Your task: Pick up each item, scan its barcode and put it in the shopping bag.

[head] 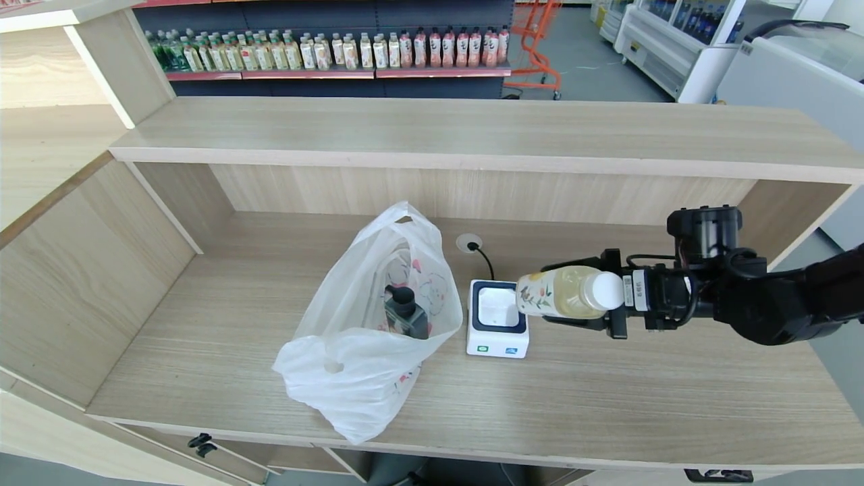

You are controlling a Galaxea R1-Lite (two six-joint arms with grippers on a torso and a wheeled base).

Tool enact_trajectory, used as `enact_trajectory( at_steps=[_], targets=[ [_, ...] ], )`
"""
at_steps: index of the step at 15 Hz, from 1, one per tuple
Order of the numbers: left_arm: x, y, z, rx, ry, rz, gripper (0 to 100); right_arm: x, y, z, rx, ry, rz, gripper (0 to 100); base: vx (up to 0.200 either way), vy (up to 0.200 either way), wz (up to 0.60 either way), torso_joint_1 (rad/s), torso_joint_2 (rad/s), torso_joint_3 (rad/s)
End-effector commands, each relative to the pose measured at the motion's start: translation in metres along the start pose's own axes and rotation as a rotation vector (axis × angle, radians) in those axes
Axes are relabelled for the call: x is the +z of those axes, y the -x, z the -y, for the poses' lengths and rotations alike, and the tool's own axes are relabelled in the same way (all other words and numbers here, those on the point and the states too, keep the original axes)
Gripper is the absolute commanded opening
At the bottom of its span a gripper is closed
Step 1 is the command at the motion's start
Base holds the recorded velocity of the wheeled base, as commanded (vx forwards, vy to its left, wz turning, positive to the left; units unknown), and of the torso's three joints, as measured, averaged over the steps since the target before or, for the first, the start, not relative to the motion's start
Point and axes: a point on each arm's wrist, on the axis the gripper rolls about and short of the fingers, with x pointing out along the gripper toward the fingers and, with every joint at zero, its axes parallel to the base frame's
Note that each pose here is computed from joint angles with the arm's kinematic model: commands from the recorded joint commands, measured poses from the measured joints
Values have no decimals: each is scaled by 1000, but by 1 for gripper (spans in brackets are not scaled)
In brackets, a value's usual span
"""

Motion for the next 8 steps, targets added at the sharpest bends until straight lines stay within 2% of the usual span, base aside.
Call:
enact_trajectory(
  at_steps=[1, 8],
  targets=[
    [0, 0, 0, 0, 0, 0, 100, -9, -7, -5, 13, -13, 7, 0, 0, 0, 0, 0, 0, 0],
    [0, 0, 0, 0, 0, 0, 100, -22, -35, -1, 2, 81, 90, 0, 0, 0, 0, 0, 0, 0]
  ],
)
